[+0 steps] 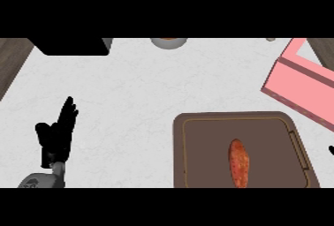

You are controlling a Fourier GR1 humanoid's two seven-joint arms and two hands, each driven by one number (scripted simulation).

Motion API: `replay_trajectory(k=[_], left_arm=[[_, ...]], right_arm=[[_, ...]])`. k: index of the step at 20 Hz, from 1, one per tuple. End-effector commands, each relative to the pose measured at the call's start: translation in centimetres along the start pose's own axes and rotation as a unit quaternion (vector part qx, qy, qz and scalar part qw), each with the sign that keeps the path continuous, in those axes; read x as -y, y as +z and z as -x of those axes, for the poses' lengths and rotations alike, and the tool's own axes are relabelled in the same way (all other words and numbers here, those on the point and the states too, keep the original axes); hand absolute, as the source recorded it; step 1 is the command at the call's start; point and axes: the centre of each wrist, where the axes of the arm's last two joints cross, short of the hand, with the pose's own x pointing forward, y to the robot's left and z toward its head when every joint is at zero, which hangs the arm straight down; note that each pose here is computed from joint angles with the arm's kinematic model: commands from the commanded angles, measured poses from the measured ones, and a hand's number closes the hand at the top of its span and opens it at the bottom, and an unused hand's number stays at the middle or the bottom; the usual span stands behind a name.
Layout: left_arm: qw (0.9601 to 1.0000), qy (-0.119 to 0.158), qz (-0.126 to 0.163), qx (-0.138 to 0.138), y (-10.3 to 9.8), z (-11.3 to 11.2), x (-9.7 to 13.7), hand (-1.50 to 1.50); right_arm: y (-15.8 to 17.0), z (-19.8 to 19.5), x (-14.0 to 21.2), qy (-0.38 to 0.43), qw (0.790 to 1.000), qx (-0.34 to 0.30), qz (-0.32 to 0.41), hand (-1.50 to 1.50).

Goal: Pick the sweet potato from the tray and place it in the cardboard box

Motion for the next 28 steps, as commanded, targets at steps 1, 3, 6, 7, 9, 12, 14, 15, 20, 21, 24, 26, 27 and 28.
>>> replay_trajectory(k=[1,3,6,7,9,12,14,15,20,21,24,26,27,28], left_arm=[[0.9999,0.0,0.01,-0.005,-1.7,-0.7,1.3,0.0],[0.9999,0.002,0.007,0.009,-1.3,-0.8,1.0,0.0],[0.9999,0.003,0.011,0.006,-1.4,-0.9,0.7,0.0],[1.0,0.0,0.009,0.003,-1.5,0.3,0.6,0.0],[1.0,0.0,0.004,0.0,-1.5,-0.6,-0.3,0.0],[1.0,0.005,0.004,-0.004,-0.9,-0.7,1.5,0.0],[1.0,-0.006,-0.003,-0.002,-0.8,-0.4,0.3,0.0],[0.9999,-0.004,0.013,-0.001,-0.9,-0.3,1.8,0.0],[1.0,-0.003,0.001,-0.002,-0.6,0.2,0.0,0.0],[0.9999,0.0,0.01,0.002,-1.2,0.1,0.4,0.0],[1.0,0.003,0.003,0.0,-1.3,-0.7,-0.2,0.0],[1.0,0.005,0.006,0.003,-0.9,-0.5,0.2,0.0],[1.0,-0.005,0.002,0.004,-0.1,0.3,-0.1,0.0],[0.9999,0.008,0.006,-0.006,0.3,0.2,1.6,0.0]], right_arm=[[1.4,-3.9,0.4,0.02,1.0,-0.006,-0.019,-1.5],[1.8,-5.1,0.5,0.04,0.998,-0.017,-0.034,-1.5],[0.1,-7.1,-1.7,0.053,0.997,-0.043,-0.048,-1.5],[0.7,-6.8,-1.6,0.071,0.994,-0.057,-0.057,-1.5],[-0.5,-6.9,-1.1,0.077,0.991,-0.076,-0.085,-1.5],[-0.6,-7.0,-2.9,0.087,0.988,-0.087,-0.094,-1.5],[0.8,-8.3,-2.9,0.075,0.988,-0.088,-0.1,-1.5],[0.1,-9.2,-3.8,0.066,0.989,-0.082,-0.1,-1.5],[-0.2,-9.7,-4.4,0.051,0.989,-0.096,-0.098,-1.5],[-2.1,-10.0,-5.2,0.065,0.988,-0.103,-0.098,-1.5],[-0.1,-9.8,-6.4,0.083,0.985,-0.11,-0.101,-1.5],[-0.6,-9.6,-6.9,0.095,0.982,-0.114,-0.116,-1.5],[-1.0,-9.3,-5.6,0.089,0.983,-0.12,-0.106,-1.5],[-1.2,-10.3,-5.3,0.09,0.982,-0.125,-0.108,-1.5]])
